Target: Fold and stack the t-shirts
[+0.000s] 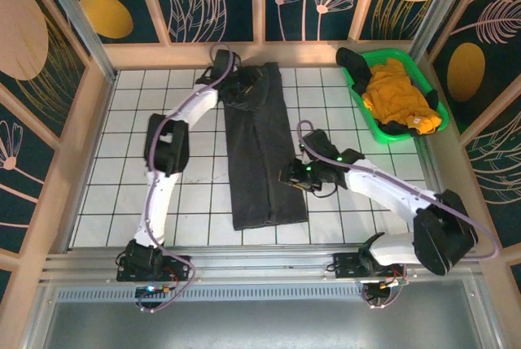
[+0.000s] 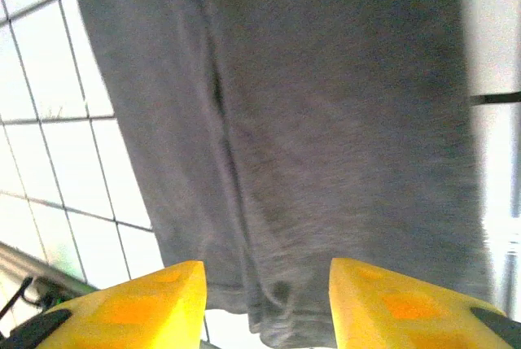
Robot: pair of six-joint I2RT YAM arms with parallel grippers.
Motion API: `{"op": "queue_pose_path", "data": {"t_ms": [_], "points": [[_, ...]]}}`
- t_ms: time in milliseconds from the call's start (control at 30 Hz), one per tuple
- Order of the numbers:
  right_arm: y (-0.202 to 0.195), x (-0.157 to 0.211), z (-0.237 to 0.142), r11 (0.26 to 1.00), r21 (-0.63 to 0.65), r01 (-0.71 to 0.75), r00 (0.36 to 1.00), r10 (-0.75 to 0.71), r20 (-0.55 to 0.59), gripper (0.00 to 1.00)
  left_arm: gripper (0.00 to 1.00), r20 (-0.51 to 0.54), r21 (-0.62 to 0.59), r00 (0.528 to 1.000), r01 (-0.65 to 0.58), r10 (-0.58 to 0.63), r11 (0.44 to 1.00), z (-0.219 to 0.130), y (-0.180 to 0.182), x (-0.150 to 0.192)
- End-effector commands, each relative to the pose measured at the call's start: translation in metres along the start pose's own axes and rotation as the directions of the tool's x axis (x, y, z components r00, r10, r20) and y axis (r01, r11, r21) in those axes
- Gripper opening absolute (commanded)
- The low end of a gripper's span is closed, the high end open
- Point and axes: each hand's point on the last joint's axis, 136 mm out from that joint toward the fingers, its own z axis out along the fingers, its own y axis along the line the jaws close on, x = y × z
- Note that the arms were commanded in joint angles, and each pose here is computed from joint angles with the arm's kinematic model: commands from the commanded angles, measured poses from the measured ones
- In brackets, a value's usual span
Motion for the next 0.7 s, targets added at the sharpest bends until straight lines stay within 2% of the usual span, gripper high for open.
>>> {"op": "queue_pose_path", "data": {"t_ms": [0, 133, 267, 367, 500, 667], "points": [[-0.060, 0.024, -0.005, 0.979, 0.206, -0.002, 0.998, 0.015, -0.062, 0.48, 0.52, 0.013, -0.056, 0.997, -0.077, 0.078, 0.995, -0.072, -0.011, 0.014], [-0.078, 0.051, -0.002, 0.962, 0.272, 0.039, 0.987, 0.005, -0.159, 0.52, 0.51, -0.202, -0.229, 0.978, -0.088, 0.041, 0.969, -0.123, 0.067, 0.110], [-0.083, 0.076, 0.013, 0.956, 0.276, 0.099, 0.965, -0.025, -0.260, 0.53, 0.49, -0.415, -0.335, 0.910, -0.155, 0.002, 0.930, -0.181, 0.131, 0.205], [-0.077, 0.082, 0.024, 0.957, 0.257, 0.135, 0.955, -0.057, -0.291, 0.52, 0.48, -0.523, -0.363, 0.851, -0.178, -0.042, 0.915, -0.219, 0.155, 0.261], [-0.077, 0.087, 0.038, 0.959, 0.247, 0.137, 0.944, -0.051, -0.326, 0.44, 0.50, -0.634, -0.370, 0.766, -0.185, -0.103, 0.910, -0.251, 0.166, 0.318], [-0.074, 0.087, 0.047, 0.962, 0.234, 0.141, 0.939, -0.054, -0.340, 0.22, 0.51, -0.679, -0.390, 0.720, -0.188, -0.143, 0.902, -0.270, 0.176, 0.352]]}}
